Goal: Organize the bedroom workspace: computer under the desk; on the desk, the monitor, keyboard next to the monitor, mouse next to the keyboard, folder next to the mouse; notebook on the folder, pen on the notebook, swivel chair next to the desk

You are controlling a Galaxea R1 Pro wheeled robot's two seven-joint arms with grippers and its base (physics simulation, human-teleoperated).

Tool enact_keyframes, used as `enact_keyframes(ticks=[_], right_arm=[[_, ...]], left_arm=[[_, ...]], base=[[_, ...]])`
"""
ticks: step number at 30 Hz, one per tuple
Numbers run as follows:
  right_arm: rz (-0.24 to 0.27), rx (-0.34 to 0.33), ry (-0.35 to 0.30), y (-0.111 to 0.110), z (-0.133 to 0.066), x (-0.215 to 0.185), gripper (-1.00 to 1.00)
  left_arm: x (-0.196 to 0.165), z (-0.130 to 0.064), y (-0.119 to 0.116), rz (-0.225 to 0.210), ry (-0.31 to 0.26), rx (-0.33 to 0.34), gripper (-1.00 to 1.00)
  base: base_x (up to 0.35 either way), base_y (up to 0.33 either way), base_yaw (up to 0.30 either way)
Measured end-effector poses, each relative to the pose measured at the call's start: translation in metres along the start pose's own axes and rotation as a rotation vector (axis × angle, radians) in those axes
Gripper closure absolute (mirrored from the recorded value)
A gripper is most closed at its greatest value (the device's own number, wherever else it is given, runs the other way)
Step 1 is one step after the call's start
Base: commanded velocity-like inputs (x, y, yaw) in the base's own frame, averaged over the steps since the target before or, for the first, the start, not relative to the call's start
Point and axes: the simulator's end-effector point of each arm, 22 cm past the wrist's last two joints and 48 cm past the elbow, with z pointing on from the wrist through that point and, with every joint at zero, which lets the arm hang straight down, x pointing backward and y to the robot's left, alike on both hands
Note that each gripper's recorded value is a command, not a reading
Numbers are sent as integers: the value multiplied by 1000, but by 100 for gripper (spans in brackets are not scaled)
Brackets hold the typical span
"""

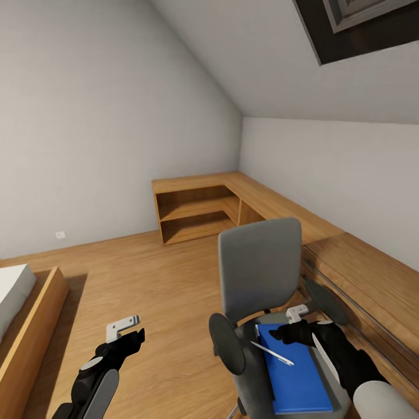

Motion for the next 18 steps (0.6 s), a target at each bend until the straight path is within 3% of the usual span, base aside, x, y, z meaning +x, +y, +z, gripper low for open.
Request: enact_keyframes(ticks=[10,18], right_arm=[[46,14,89,-7,18,41,-100],[54,90,112,-25,29,58,-100]], left_arm=[[7,9,1,-3,-10,3,-100],[16,18,2,-3,-11,3,-100]], base=[[0,0,0],[0,0,0]])
